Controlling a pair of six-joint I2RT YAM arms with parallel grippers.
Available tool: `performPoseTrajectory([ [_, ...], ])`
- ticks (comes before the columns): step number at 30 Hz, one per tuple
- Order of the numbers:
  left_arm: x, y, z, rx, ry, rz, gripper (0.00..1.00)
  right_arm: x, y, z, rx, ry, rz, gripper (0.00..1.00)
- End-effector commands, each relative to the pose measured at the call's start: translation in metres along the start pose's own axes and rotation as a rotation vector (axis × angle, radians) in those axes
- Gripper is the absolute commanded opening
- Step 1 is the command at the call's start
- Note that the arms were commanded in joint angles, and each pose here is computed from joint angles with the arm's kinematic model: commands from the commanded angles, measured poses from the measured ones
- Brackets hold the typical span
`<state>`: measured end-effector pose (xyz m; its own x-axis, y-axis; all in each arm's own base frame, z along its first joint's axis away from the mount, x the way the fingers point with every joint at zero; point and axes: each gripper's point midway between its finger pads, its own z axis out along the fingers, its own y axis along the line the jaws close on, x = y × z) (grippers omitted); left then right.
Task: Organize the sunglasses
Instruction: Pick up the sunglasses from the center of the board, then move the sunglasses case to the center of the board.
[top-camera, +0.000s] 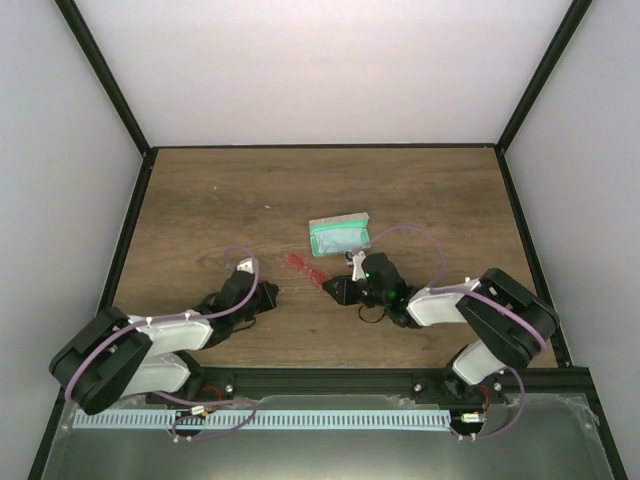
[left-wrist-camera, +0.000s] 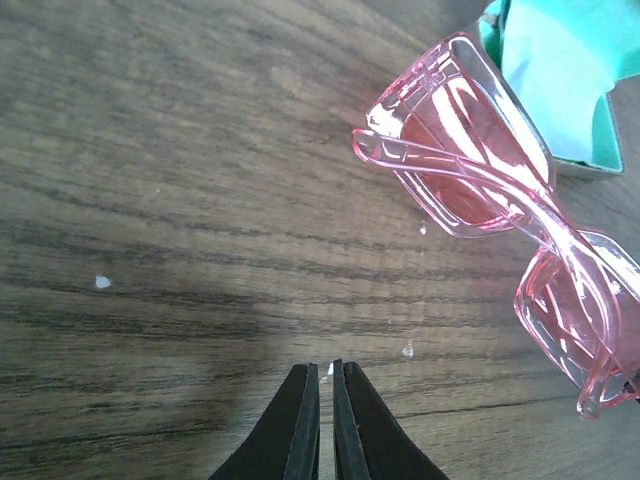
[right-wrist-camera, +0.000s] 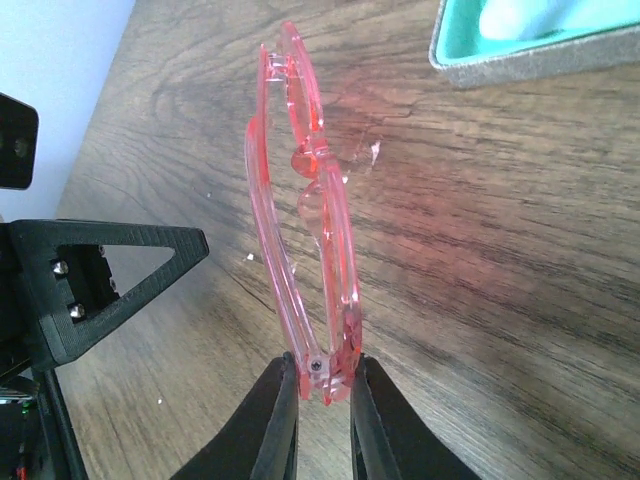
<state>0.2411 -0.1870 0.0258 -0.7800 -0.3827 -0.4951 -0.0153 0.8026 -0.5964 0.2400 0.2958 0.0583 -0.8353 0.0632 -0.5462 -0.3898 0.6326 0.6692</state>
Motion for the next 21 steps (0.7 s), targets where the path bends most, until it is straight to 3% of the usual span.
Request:
performPoseTrajectory([
  [1,-0.015,-0.011,-0.007,0.013,-0.047,0.029,0.08,-0.025,0.015,-0.007,-0.005,-0.048,-0.046,0.1],
  [21,-0.026,-0.042,-0.014,0.139,-0.068,0.093,0.11,-0.107,0.011,-0.045,0.047,0.041,-0.166,0.08],
])
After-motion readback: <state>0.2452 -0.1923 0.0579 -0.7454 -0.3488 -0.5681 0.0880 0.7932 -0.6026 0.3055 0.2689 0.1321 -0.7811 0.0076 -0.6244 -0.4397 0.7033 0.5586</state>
